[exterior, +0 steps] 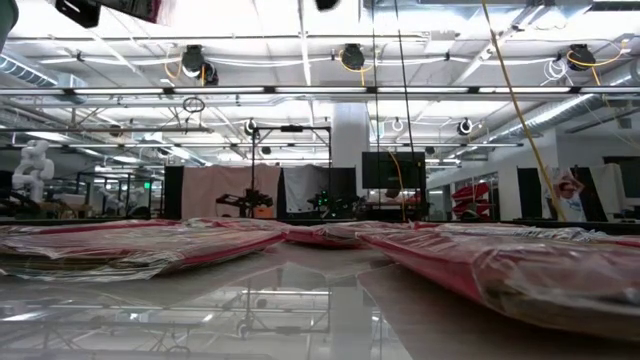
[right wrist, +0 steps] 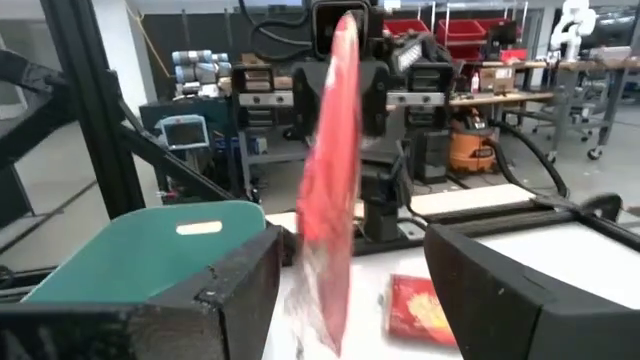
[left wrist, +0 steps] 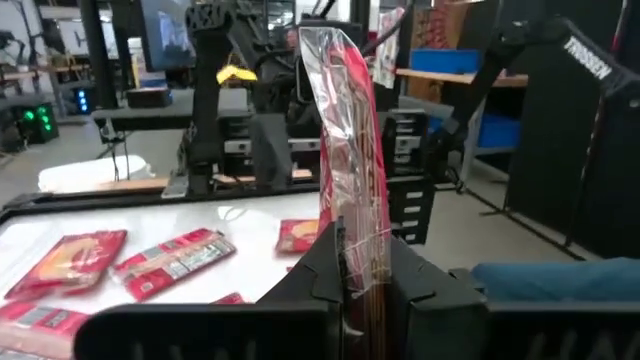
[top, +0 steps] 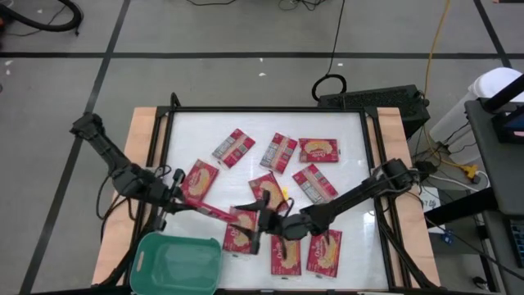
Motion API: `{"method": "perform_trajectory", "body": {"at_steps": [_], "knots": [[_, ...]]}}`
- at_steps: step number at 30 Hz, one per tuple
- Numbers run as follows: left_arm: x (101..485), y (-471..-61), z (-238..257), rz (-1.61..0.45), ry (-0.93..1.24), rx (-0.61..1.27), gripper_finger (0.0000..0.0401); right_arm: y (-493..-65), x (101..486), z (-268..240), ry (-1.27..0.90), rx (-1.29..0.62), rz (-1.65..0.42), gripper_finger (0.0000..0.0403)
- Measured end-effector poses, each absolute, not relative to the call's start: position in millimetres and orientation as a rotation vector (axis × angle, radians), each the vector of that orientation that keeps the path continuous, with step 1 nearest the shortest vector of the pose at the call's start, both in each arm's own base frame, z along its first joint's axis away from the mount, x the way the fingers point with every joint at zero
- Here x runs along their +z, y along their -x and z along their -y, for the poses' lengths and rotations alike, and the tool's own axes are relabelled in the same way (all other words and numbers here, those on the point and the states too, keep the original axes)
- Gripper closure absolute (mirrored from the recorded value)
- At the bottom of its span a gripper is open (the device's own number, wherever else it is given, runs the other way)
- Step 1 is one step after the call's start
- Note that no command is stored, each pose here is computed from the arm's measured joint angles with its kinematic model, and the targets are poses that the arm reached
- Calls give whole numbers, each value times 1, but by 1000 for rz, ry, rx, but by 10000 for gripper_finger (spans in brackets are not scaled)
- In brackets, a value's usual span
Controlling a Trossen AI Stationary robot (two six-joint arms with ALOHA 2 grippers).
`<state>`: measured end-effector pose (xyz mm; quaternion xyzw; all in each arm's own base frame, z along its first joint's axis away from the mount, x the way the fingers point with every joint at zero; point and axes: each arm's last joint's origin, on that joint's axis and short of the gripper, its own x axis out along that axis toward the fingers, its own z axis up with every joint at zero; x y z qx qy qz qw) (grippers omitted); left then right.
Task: Sort popcorn bags into baskets
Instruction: Put the red popcorn bag into the green bin
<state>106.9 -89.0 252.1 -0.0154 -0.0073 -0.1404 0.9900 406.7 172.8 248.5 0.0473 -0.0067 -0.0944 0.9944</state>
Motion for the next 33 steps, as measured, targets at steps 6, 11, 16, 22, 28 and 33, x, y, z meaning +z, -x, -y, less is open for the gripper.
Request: {"method": "perform_trajectory", "body": {"at_steps": [6,11,16,22,28,33], "knots": [[254,-102,92,36,-13,-262,380,-419,262,-178,-40,-219,-36,163],[255,-100,94,49,-35,-265,380,-425,259,-166,-9,-217,-58,166],[255,-99,94,51,-63,-225,380,-434,259,-147,-48,-176,-56,214],[255,-96,95,45,-73,-209,380,-440,260,-134,-86,-67,-53,337],[254,-93,99,45,-96,-248,327,-438,259,-139,-93,-36,-70,387],[262,-88,101,58,-48,-256,224,-434,260,-151,-123,-17,-56,394]]}}
